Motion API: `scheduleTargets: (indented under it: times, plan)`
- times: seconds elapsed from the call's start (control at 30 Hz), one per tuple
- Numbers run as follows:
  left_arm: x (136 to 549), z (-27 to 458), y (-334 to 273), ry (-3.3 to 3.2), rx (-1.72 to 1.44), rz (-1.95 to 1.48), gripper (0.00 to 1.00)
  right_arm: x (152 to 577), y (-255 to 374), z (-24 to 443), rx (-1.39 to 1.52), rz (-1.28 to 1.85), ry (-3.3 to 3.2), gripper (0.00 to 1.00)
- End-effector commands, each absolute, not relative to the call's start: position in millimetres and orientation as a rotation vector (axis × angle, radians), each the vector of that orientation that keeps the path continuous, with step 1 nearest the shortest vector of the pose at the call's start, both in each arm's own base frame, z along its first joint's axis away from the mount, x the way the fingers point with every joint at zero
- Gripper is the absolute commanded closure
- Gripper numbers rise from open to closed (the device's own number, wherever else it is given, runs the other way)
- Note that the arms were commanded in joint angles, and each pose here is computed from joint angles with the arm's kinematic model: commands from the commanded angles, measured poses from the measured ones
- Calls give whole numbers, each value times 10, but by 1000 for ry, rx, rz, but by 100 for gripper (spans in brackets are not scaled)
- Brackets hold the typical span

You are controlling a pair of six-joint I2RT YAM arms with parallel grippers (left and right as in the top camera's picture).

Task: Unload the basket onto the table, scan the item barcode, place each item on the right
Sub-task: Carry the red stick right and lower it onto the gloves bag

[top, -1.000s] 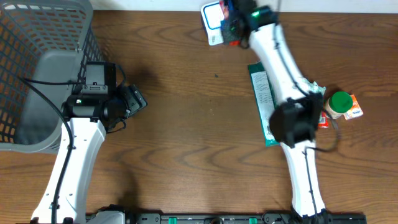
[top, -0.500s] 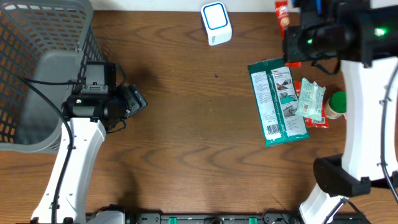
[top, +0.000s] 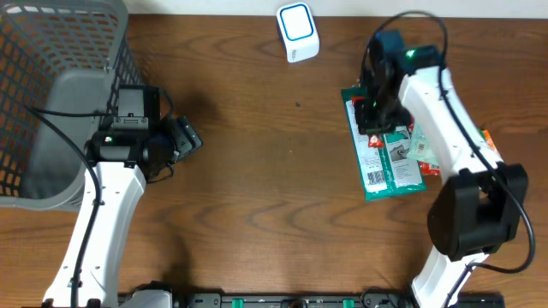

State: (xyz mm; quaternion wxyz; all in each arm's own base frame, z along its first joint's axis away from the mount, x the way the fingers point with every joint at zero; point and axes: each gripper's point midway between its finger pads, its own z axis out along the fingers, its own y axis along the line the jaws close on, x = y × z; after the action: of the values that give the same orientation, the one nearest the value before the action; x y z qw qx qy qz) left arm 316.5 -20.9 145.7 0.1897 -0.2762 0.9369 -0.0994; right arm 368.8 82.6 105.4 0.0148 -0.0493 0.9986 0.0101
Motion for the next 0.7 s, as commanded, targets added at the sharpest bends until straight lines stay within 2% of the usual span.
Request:
scheduleTargets:
  times: [0.0,0.3,0.33,0.37,0.47,0.53,0.57,0.67]
  plan:
    - [3153,1427,-191,2644,-777,-269,15,3701,561,787,-84,-123,3097,99]
    - [3152,1427,-190,2644,-778,-269,15,3707,489,455,-79,-179,3062,98]
    - [3153,1427,-190,2644,-778,-269,15,3706,489,454,-80,-179,3062,89]
    - [3153,1427,-191,2644,-777,-269,15,3706,489,454,-80,-179,3062,70]
    - [3153,1427,-190,2644,-778,-269,15,3705,486,454,-79,-179,3062,57]
    - [3153,1427,-191,2644,-777,-269,15,3705,486,454,-79,-179,3062,41]
    - [3153,1427,-191,2644,-777,-269,15,3707,487,457,-79,-178,3061,37]
    - [3153,1427,-191,2644,-777,-269,15,3708,489,566,-79,-176,3059,36]
